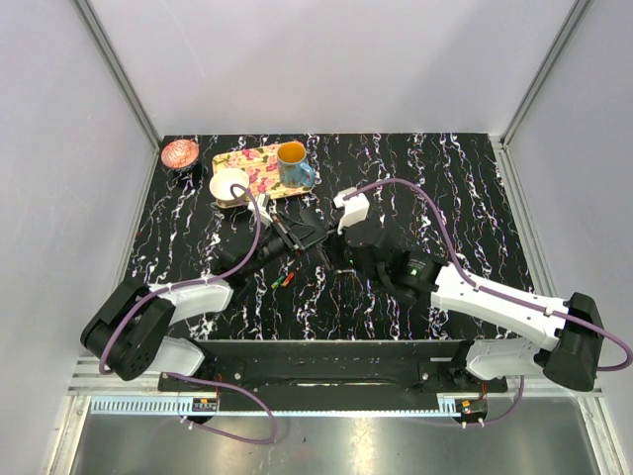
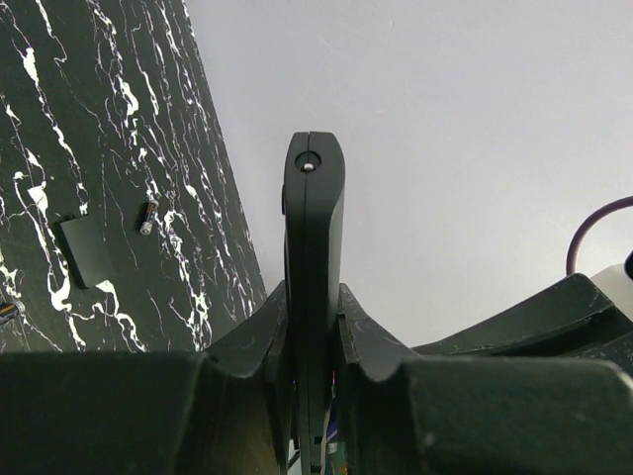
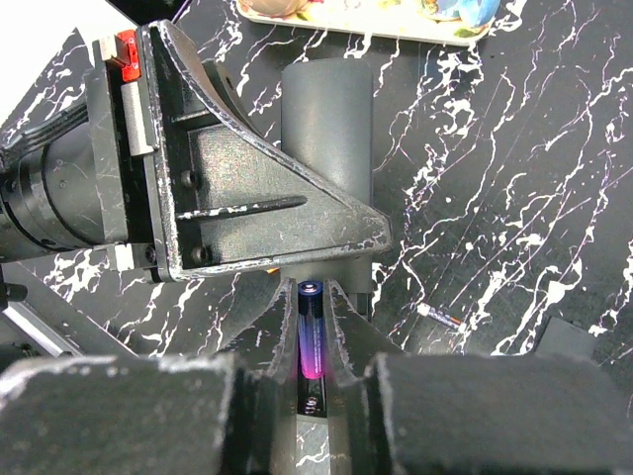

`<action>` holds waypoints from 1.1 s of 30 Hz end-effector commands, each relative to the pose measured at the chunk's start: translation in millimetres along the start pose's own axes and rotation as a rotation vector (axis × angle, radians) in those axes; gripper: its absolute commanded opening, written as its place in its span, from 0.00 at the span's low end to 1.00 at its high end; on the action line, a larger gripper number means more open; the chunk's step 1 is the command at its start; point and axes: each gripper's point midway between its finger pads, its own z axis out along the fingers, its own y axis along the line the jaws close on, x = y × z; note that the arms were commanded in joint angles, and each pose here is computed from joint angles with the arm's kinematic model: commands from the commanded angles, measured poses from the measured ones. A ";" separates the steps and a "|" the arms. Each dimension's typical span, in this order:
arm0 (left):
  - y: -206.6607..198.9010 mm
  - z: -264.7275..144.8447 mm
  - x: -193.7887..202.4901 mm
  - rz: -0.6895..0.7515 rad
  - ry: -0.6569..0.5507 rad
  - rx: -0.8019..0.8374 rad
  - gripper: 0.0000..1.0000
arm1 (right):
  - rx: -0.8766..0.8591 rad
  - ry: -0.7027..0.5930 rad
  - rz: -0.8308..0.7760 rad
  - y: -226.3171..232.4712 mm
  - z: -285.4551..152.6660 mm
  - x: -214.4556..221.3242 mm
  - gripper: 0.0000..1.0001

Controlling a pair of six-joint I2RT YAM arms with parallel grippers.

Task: Load the batteries into the remote control
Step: Load the battery into the remote control.

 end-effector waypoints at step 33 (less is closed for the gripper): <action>-48.9 -0.4 -19.6 0.086 -0.085 0.164 0.00 | 0.068 0.163 0.039 4.4 -15.1 4.2 0.45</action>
